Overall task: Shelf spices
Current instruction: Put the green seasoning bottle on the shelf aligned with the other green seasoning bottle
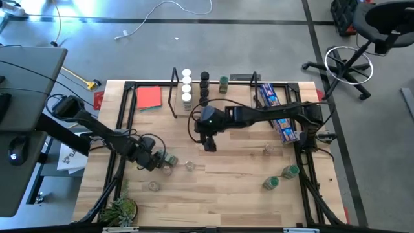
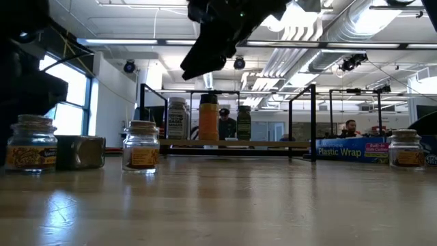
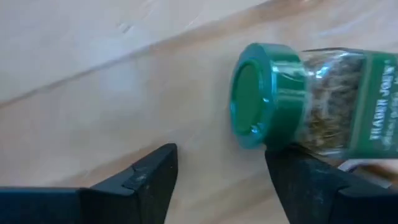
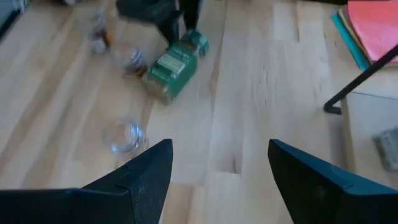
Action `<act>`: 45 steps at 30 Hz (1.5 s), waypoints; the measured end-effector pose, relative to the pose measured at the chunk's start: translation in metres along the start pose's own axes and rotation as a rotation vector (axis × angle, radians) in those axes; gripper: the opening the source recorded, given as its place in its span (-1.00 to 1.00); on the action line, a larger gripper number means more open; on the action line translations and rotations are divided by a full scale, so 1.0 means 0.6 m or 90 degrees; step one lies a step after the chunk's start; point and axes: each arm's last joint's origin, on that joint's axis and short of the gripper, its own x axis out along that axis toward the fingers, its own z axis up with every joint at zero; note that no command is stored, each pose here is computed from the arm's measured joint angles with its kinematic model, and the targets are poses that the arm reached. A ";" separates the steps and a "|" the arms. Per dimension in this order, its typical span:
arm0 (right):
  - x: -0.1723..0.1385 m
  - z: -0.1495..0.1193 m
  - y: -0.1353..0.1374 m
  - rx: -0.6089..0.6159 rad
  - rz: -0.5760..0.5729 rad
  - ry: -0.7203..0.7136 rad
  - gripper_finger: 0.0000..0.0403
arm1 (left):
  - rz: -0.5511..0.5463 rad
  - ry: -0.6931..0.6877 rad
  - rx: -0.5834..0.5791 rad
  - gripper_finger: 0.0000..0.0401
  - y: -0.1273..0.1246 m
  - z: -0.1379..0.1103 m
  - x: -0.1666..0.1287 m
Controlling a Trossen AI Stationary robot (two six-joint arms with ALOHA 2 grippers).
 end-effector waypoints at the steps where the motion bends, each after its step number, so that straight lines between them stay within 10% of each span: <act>1: 0.006 -0.005 -0.002 0.013 0.001 0.001 0.29 | -0.006 -0.007 0.004 0.15 -0.002 0.005 0.001; 21: 0.045 -0.078 -0.002 0.025 0.024 0.103 0.29 | -0.277 -0.212 0.148 -0.10 -0.100 0.140 0.042; 34: 0.101 -0.157 0.016 -0.062 0.082 -0.024 0.29 | -0.195 -0.066 0.332 -0.14 -0.127 0.138 -0.025; 45: 0.169 -0.164 0.026 -0.087 0.099 -0.028 0.29 | -0.229 -0.009 0.312 -0.14 -0.115 0.115 0.006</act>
